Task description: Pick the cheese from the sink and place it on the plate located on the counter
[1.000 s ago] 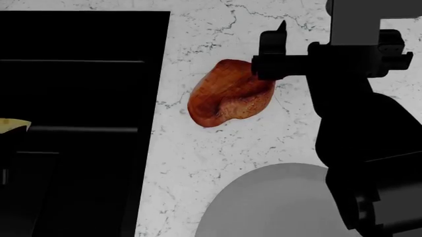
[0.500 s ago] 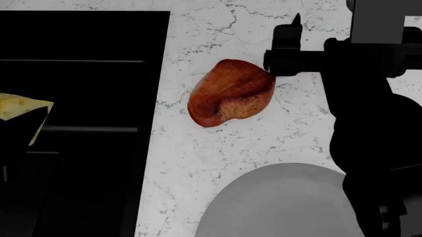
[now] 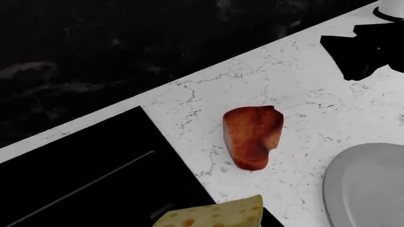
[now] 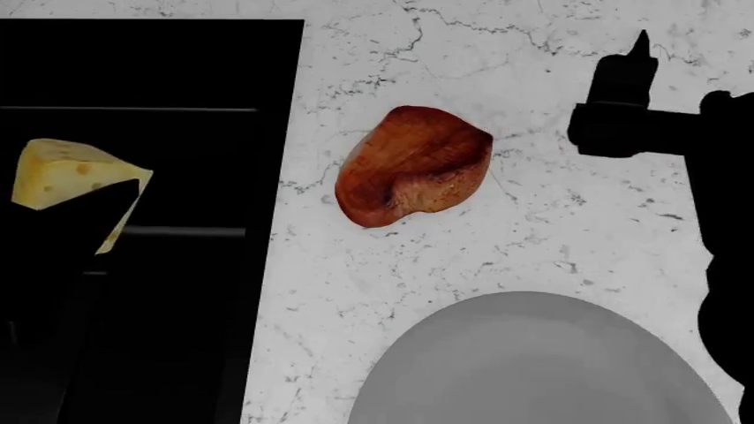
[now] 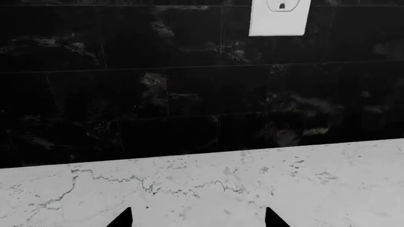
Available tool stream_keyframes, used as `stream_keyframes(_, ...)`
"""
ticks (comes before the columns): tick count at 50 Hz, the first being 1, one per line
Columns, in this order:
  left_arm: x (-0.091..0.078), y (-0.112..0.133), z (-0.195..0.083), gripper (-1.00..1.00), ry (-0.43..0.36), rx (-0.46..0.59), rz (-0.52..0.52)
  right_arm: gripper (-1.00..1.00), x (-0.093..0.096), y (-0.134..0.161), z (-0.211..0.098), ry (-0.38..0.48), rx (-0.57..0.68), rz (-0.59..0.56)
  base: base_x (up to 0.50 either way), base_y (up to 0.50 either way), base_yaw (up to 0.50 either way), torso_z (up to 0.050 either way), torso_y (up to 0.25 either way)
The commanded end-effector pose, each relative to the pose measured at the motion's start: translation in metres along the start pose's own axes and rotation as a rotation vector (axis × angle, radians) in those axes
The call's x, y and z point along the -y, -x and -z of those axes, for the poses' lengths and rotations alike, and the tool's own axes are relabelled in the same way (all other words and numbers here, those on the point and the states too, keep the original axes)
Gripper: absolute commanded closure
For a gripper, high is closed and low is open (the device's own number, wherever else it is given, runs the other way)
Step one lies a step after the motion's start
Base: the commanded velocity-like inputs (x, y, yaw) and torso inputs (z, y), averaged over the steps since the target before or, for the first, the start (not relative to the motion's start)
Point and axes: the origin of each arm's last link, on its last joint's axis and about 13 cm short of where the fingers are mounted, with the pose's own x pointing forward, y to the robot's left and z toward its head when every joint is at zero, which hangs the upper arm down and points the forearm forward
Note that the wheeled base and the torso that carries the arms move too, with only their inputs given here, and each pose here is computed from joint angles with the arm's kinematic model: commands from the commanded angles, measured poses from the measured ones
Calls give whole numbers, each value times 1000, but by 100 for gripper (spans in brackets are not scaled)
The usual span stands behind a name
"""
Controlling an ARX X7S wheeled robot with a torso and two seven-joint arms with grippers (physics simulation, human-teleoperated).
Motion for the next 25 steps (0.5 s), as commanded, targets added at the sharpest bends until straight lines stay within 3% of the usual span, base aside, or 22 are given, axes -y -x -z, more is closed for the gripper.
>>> stream_keyframes(1,14,2,-19,100,-24,41,88,-100,19,21,-2,4,7,62,0,0,-3,0,0)
stream_keyframes(16,48,7,-42,100,-106,86,257,-100,42,49,-7,-7,24,130,0,0,0,0,1)
stream_keyframes(25,72,7,-62,100,-198,94,352,-100,57,72,-10,-19,31,173,0,0,0,0,0)
